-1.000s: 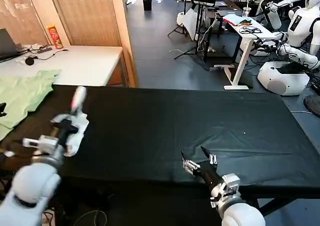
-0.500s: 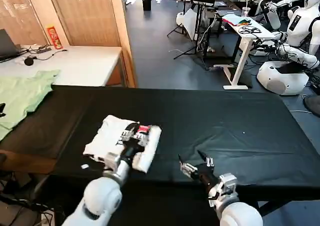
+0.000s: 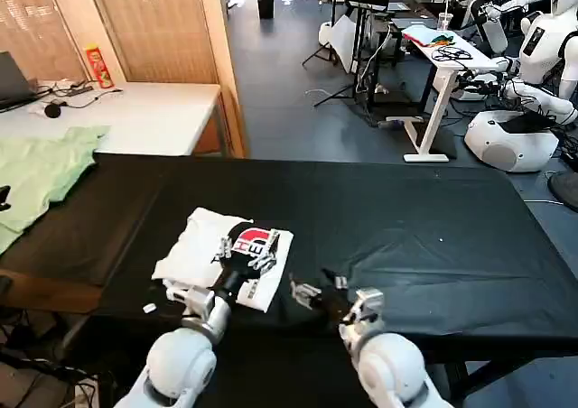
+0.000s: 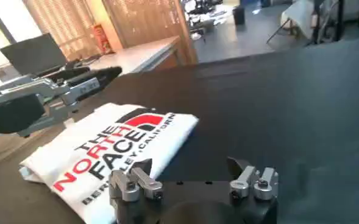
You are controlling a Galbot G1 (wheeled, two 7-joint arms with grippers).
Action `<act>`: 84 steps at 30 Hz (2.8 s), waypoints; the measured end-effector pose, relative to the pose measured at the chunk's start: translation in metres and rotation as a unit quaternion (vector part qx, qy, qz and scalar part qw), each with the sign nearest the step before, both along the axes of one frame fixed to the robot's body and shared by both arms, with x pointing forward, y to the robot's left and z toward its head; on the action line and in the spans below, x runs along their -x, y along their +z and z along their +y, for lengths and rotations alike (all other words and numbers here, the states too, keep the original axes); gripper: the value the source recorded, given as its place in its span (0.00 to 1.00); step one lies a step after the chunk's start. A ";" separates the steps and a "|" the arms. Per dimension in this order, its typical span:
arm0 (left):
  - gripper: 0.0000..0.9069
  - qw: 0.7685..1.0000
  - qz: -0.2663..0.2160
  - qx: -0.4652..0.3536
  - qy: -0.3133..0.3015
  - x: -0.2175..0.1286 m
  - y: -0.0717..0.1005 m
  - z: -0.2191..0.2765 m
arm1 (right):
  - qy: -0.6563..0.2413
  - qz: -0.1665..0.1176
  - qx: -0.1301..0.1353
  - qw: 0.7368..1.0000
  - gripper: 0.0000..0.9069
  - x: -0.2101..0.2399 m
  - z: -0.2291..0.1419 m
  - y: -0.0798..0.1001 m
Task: Fold and organize the clothes.
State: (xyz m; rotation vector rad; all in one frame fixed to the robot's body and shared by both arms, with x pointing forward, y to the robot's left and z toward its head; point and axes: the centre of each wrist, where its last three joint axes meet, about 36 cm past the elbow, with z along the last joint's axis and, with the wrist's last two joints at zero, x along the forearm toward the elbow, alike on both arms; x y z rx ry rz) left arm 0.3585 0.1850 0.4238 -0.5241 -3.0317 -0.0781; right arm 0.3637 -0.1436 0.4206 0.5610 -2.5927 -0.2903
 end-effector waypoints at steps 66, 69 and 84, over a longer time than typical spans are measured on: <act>0.97 0.992 0.050 0.001 0.119 0.068 -0.010 0.055 | -0.153 -0.213 0.185 0.947 0.97 0.119 -0.089 -0.030; 0.97 0.991 0.064 -0.008 0.120 0.082 -0.010 0.060 | -0.159 -0.195 0.191 0.949 0.97 0.139 -0.088 -0.027; 0.97 0.975 0.166 -0.036 0.143 0.133 -0.004 0.091 | -0.193 -0.095 0.199 0.956 0.97 0.204 -0.089 0.026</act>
